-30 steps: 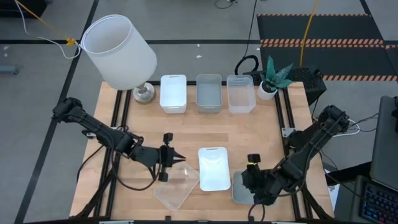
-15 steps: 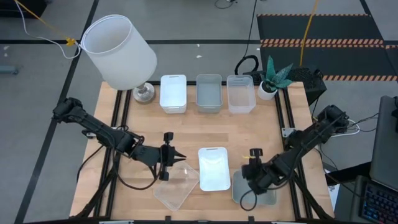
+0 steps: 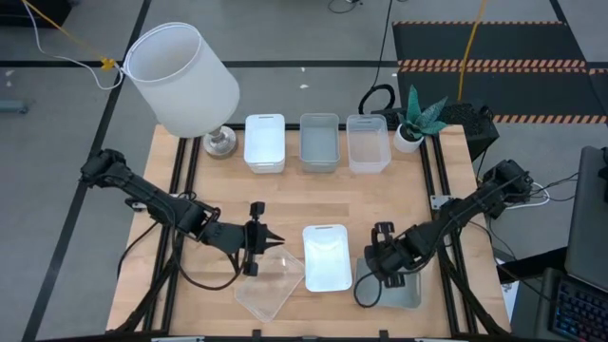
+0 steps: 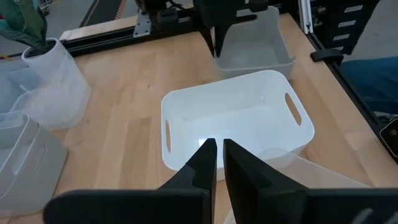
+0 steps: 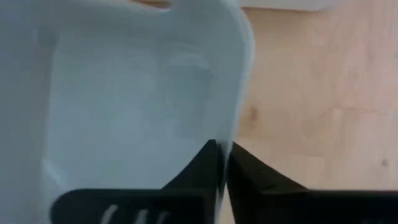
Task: Stack baskets by color
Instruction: Stack the gray bin on the top middle stacked gray bins
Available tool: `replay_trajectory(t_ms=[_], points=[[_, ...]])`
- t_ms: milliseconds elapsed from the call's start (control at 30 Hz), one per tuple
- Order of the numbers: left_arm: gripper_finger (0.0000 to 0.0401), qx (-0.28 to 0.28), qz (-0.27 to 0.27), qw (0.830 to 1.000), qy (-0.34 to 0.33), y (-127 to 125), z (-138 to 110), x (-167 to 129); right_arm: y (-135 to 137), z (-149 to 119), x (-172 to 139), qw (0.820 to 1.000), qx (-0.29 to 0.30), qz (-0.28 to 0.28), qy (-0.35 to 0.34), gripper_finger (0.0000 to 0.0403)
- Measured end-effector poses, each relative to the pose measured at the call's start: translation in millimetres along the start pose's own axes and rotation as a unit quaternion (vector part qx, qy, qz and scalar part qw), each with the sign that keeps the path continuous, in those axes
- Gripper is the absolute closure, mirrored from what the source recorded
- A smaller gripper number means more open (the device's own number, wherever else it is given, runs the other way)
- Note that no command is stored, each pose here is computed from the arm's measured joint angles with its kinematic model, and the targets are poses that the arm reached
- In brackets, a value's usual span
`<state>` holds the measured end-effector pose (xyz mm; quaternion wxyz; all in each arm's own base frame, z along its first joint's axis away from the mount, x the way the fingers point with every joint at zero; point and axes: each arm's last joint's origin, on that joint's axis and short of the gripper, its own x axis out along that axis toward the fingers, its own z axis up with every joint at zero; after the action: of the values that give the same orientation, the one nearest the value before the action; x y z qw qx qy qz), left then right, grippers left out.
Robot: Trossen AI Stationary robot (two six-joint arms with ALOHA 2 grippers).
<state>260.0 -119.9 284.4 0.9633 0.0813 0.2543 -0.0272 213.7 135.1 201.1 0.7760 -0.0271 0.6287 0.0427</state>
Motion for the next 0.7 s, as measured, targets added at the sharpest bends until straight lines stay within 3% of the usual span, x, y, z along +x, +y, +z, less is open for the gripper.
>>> replay_trajectory(t_ms=[333,700], points=[[0.0371,0.007,-0.001,1.000,-0.016,-0.1,3.2,0.0,-0.2,-0.4,-1.7,1.000,-0.029,0.006,-0.001,0.0399],[0.0370,0.113,0.019,0.989,-0.088,6.0,18.9,0.6,-9.8,-6.6,-34.7,0.996,-0.048,-0.002,-0.076,0.0401]])
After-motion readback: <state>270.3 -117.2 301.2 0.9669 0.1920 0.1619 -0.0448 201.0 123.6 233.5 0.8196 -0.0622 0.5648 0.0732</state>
